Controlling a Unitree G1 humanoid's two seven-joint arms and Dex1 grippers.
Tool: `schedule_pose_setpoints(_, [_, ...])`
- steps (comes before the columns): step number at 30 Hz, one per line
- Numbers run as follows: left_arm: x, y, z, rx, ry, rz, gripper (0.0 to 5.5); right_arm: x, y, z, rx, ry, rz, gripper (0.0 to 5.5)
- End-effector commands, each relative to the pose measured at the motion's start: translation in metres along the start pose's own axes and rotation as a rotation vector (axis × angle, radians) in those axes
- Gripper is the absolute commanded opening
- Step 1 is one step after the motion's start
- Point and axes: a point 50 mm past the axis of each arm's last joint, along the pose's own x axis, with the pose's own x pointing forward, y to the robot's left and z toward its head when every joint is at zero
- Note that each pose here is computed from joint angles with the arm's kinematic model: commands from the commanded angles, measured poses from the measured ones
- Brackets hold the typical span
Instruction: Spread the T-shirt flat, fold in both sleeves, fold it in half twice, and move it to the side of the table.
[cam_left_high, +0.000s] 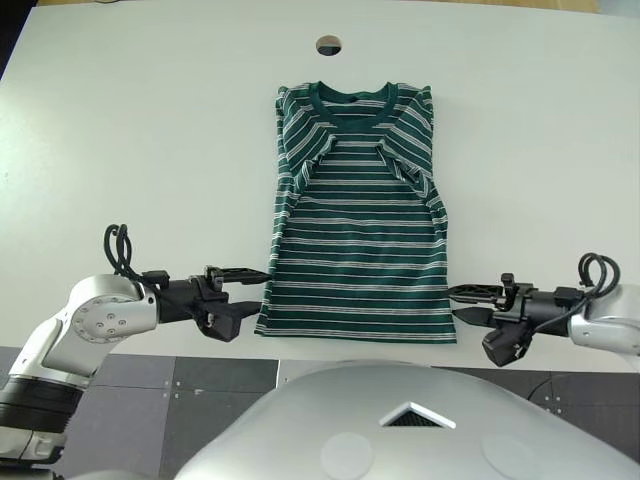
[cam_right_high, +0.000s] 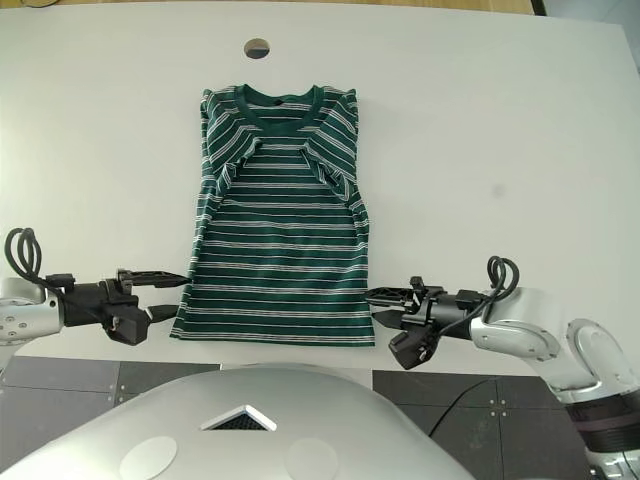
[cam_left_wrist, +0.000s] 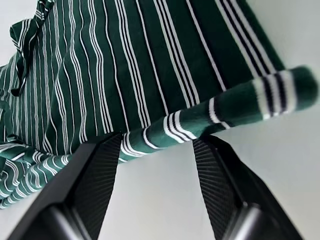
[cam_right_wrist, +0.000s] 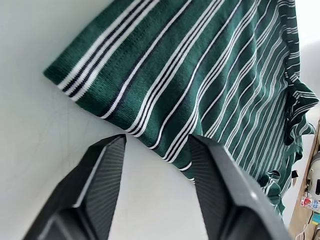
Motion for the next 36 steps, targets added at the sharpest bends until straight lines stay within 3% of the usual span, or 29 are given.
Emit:
schedule_pose_setpoints(1, [0.002, 0.000, 0.004, 0.029, 0.009, -0.017, 2.76, 0.002, 0.001, -0.002, -0.015, 0.005, 0.038, 1.65])
schedule_pose_setpoints(5, [0.005, 0.001, 0.002, 0.069, 0.029, -0.013, 3.30, 0.003, 0.000, -0.001, -0.020, 0.001, 0.037, 0.95])
schedule_pose_setpoints(10, [0.017, -0.002, 0.002, 0.081, 0.029, -0.121, 3.33, 0.006, -0.002, 0.000, -0.048, -0.017, 0.057, 0.16])
schedule_pose_setpoints(12, [0.019, -0.001, 0.000, 0.081, 0.033, -0.150, 3.33, 0.007, -0.002, 0.001, -0.056, -0.026, 0.070, 0.12])
schedule_pose_setpoints(18, [0.019, 0.000, 0.001, 0.080, 0.029, -0.183, 2.24, 0.009, -0.004, 0.002, -0.042, -0.024, 0.048, 0.10])
schedule_pose_setpoints(29, [0.019, 0.001, -0.001, 0.066, 0.044, -0.196, 0.51, 0.011, -0.003, -0.002, -0.040, -0.020, 0.025, 1.79])
schedule_pose_setpoints(32, [0.020, 0.003, -0.002, 0.065, 0.044, -0.185, 0.10, 0.011, -0.002, -0.002, -0.050, -0.028, 0.029, 1.42])
schedule_pose_setpoints(36, [0.021, 0.002, -0.002, 0.060, 0.039, -0.182, 0.10, 0.013, 0.000, -0.001, -0.066, -0.036, 0.045, 0.81])
